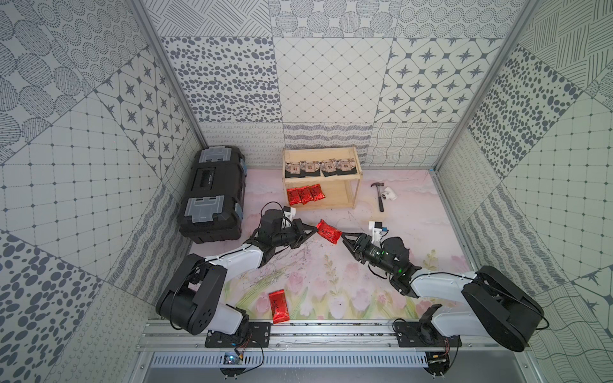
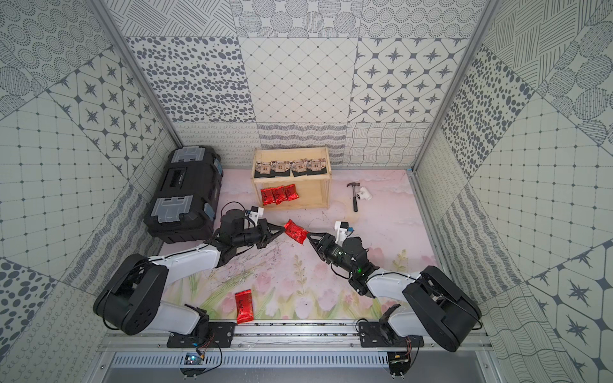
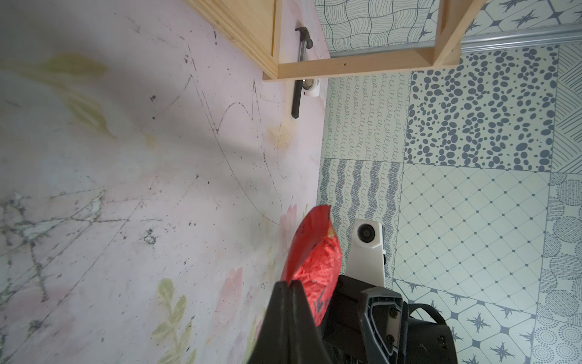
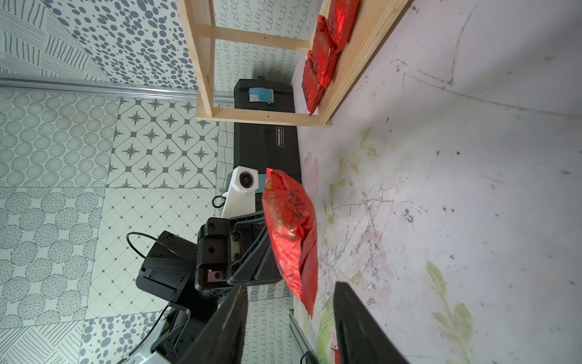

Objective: Place the tea bags on the shelf by color
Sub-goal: Pick up the tea bag from the center of the board.

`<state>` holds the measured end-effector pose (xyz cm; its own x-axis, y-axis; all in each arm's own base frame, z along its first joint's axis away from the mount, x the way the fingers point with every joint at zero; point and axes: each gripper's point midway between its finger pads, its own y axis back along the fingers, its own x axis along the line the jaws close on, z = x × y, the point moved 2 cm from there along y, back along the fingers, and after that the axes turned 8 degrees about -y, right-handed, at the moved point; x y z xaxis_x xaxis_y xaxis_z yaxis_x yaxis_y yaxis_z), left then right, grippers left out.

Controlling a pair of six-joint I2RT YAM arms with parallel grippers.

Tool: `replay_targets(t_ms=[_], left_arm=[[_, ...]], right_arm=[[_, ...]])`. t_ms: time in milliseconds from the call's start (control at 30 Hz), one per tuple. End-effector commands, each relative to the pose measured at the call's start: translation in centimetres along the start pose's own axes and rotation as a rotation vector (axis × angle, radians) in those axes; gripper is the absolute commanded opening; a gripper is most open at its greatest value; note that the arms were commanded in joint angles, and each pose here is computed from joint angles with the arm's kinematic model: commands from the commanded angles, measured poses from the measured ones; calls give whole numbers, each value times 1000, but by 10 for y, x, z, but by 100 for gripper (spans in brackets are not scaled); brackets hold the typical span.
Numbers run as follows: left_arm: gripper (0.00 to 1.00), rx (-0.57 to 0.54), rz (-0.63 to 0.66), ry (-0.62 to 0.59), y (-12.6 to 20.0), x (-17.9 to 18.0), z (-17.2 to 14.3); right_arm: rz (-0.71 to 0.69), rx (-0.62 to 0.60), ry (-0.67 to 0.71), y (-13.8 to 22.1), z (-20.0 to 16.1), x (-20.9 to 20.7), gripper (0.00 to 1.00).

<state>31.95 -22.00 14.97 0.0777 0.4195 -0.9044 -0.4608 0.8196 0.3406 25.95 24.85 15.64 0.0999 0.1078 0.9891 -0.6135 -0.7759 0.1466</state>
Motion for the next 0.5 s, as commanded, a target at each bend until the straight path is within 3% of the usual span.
replay_targets(t_ms=[0,200,467], left_arm=[[0,-2,-98,-24,1,-21,4],[0,-15,-111,-38,5,-25,4],[0,-17,-112,-42,7,-27,3]], right_arm=[[80,50,8,-10,-4,21,44],[95,66,-8,-15,-5,18,32],[107,63,-6,-14,-5,17,6]])
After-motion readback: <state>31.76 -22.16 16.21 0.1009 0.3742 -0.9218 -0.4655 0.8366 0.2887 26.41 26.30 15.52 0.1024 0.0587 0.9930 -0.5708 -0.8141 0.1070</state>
